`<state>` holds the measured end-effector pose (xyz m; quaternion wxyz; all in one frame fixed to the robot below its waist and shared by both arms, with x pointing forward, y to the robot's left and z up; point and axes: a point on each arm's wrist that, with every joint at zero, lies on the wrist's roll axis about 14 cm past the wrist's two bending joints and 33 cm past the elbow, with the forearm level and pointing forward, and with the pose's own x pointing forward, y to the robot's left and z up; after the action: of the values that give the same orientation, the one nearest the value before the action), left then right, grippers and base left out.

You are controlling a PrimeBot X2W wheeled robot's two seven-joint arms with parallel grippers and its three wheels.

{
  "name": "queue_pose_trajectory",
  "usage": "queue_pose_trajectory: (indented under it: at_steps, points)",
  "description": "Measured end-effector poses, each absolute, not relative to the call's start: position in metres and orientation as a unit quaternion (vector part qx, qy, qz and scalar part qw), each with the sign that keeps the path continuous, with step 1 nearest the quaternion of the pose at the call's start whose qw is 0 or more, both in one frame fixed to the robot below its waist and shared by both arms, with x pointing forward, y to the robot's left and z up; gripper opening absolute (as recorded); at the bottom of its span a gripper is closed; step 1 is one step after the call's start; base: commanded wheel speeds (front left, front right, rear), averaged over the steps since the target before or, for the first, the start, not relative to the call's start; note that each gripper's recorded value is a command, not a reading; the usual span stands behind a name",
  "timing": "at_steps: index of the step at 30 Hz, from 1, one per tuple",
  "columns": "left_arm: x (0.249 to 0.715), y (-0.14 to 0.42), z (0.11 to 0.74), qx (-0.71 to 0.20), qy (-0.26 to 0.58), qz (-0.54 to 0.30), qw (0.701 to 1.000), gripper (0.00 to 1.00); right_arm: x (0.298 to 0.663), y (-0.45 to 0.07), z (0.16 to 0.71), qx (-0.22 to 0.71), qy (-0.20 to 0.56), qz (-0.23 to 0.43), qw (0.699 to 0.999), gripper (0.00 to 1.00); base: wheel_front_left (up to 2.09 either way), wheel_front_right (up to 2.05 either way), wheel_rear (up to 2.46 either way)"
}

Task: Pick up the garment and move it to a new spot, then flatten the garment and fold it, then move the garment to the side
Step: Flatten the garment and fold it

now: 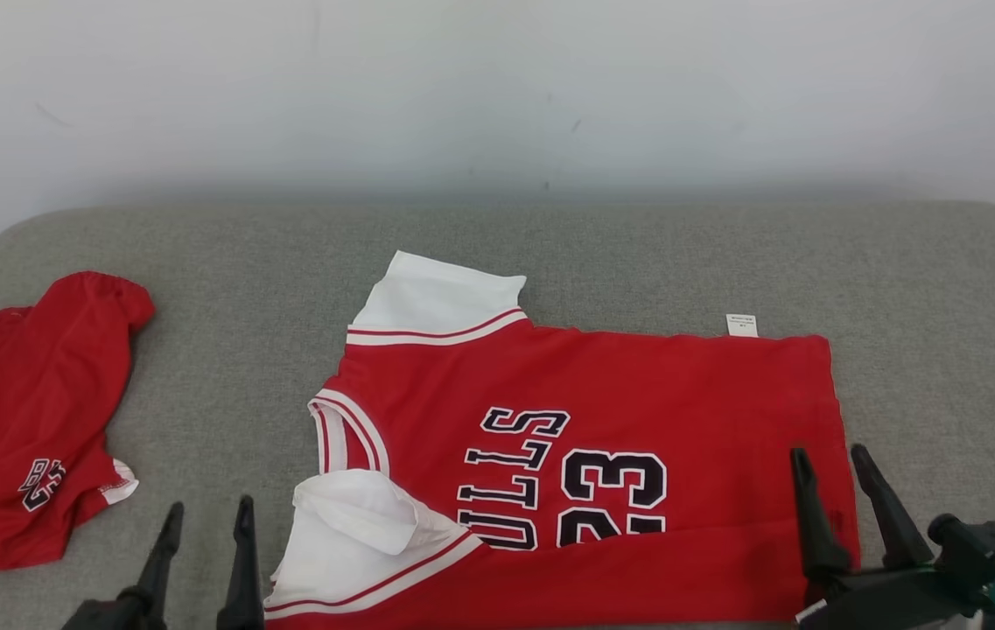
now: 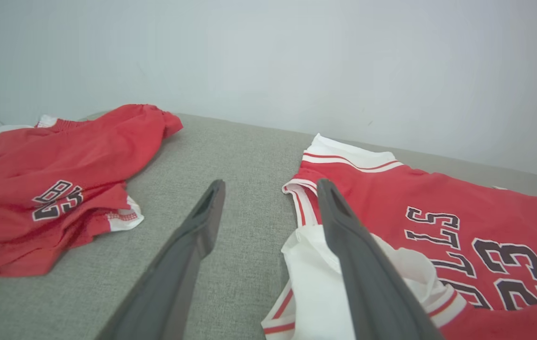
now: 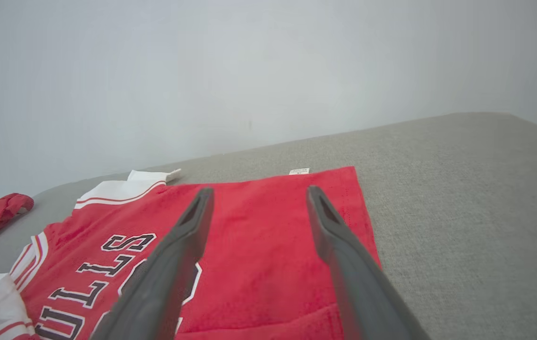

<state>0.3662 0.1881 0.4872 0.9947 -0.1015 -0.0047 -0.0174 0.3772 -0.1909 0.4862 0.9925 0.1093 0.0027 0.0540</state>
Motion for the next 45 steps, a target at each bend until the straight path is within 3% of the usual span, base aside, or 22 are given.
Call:
queue_pose_trajectory:
  at_steps: [12, 45]
  points:
    - [0.374, 0.187, 0.506, -0.029, -0.041, -0.024, 0.998, 1.00, 0.382, -0.157, 0.518, 0.037, -0.058, 0.089, 0.994, 1.00, 0.00, 0.00, 0.00]
    - [0.375, 0.189, 0.485, -0.044, -0.009, -0.020, 0.999, 1.00, 0.356, -0.190, 0.505, 0.032, -0.041, 0.017, 0.998, 1.00, 0.00, 0.00, 0.00]
